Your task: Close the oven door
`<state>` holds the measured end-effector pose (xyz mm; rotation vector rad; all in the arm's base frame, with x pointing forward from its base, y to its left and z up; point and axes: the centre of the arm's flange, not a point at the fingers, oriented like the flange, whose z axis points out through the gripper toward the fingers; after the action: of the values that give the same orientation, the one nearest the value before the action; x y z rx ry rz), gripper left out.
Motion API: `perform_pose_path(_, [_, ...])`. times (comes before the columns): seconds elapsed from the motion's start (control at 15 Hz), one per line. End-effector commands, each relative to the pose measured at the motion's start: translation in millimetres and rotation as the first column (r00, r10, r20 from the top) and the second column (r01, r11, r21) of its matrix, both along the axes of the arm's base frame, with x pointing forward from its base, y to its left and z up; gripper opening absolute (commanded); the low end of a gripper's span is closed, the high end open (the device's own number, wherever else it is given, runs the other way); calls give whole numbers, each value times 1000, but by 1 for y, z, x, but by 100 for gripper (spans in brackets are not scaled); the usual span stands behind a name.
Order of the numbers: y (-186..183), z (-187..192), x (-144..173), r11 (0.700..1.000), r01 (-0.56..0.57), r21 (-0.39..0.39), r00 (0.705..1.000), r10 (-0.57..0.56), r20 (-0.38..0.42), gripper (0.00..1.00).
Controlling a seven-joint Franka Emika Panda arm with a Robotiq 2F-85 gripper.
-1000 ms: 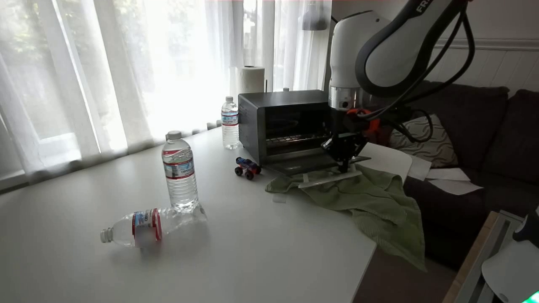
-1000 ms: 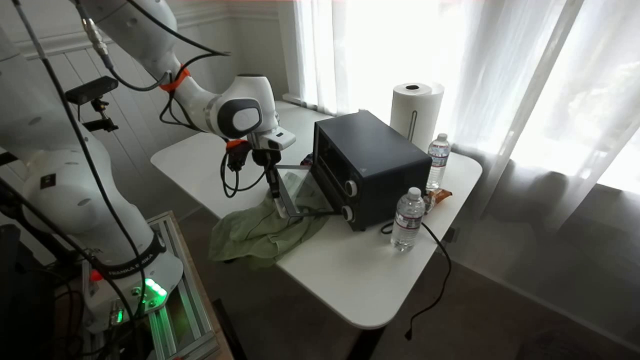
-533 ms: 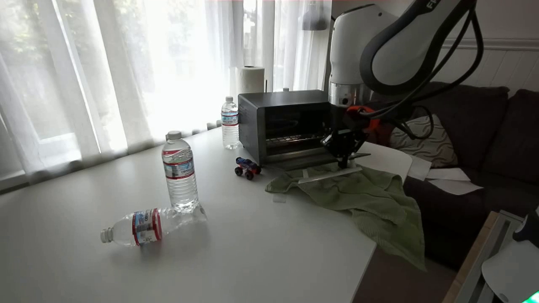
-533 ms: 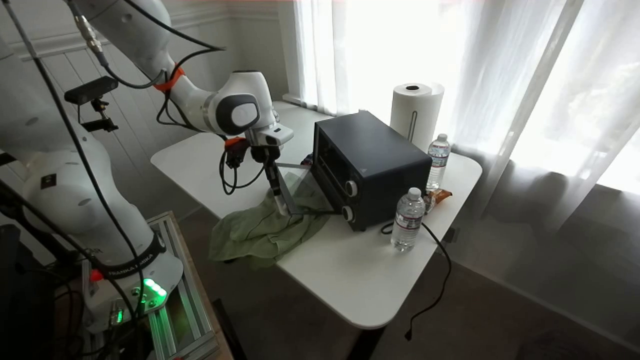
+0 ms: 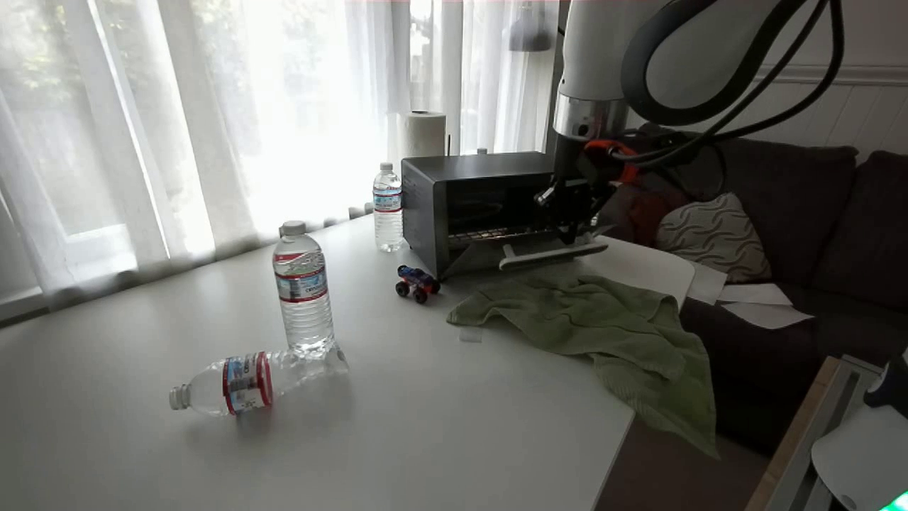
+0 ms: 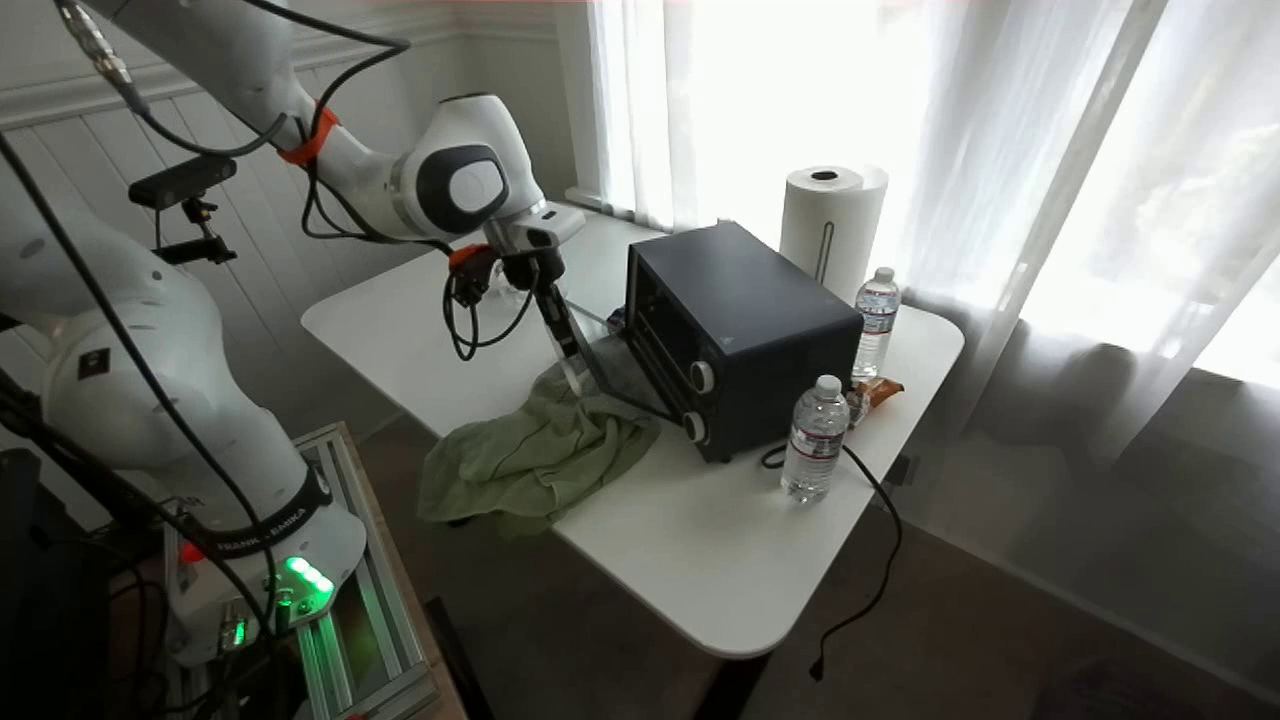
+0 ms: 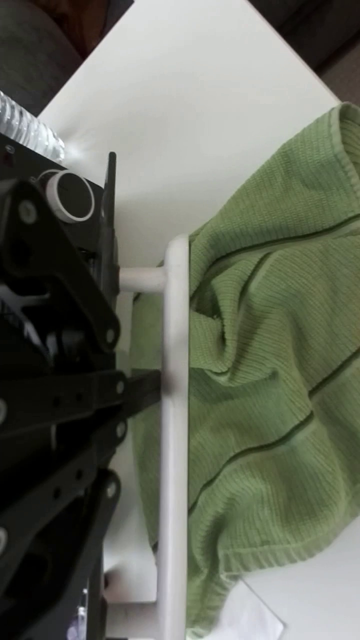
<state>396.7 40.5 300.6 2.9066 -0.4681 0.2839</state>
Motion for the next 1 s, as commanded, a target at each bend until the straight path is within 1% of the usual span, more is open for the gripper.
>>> perform_pose_path(0.0, [-1, 19, -12, 999, -1, -34, 996, 4, 85, 0])
perform_pose_path(0.13, [-3, 23, -12, 999, -8, -48, 995, 13, 103, 0])
perform_pose_path(0.4, [-11, 28, -3, 997, -22, -76, 991, 32, 130, 0])
perform_pose_path(0.8, [-32, 22, 7, 993, -39, -111, 989, 55, 139, 0])
perform_pose_path(0.93, [-32, 22, 4, 994, -47, -102, 991, 60, 121, 0])
